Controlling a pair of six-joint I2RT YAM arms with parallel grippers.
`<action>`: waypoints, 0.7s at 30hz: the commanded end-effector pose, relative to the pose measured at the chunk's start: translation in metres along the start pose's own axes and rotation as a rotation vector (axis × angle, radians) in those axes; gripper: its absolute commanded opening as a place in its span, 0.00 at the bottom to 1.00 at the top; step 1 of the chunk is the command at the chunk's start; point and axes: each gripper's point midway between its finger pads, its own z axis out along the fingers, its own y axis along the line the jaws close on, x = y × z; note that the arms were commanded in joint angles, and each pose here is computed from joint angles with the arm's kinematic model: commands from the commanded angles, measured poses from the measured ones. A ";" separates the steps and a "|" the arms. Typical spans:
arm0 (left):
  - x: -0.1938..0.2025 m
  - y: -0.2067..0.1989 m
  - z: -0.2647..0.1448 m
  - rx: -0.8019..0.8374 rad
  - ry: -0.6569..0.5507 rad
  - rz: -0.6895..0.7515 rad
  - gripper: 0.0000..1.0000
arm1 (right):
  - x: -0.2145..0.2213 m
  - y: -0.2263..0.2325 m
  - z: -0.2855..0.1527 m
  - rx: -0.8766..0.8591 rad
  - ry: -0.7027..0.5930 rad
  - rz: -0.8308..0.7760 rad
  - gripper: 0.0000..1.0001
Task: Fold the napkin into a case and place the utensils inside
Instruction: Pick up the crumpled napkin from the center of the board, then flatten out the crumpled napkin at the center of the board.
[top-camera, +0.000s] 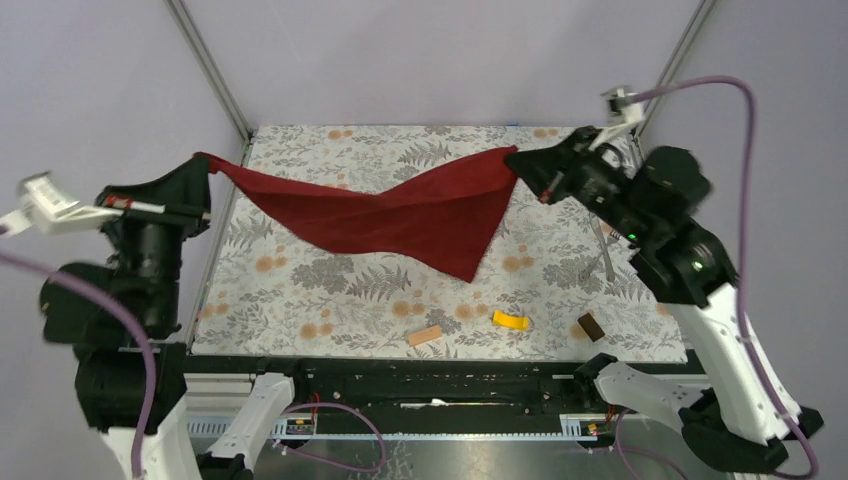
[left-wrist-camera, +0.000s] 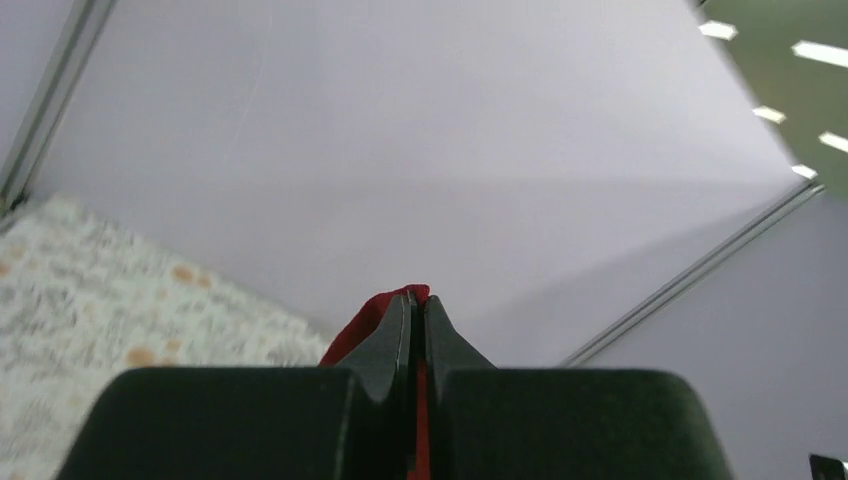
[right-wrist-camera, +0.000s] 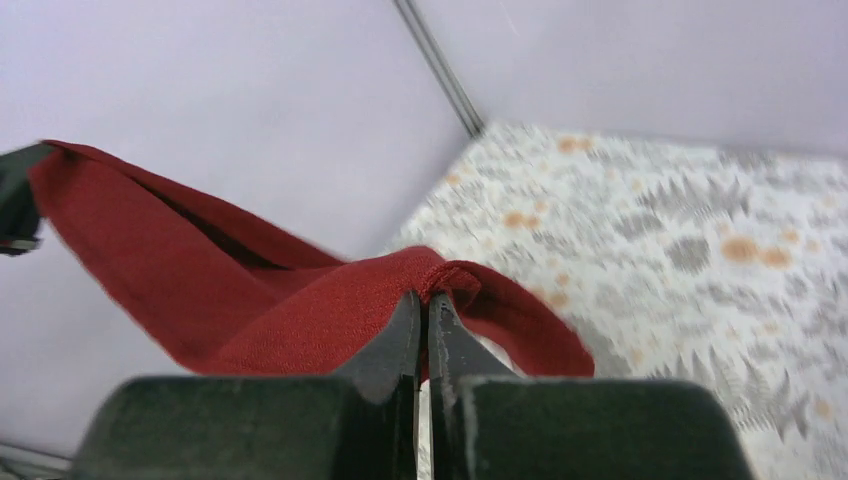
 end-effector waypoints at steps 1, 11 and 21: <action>-0.015 0.001 0.009 -0.030 -0.062 0.024 0.00 | -0.032 0.034 -0.011 -0.126 -0.100 -0.007 0.00; 0.022 0.077 0.131 -0.308 -0.075 0.134 0.00 | -0.032 -0.045 0.115 0.154 -0.072 -0.013 0.00; 0.130 0.207 0.269 -0.507 0.101 0.169 0.00 | 0.031 -0.194 0.259 0.290 0.061 0.025 0.00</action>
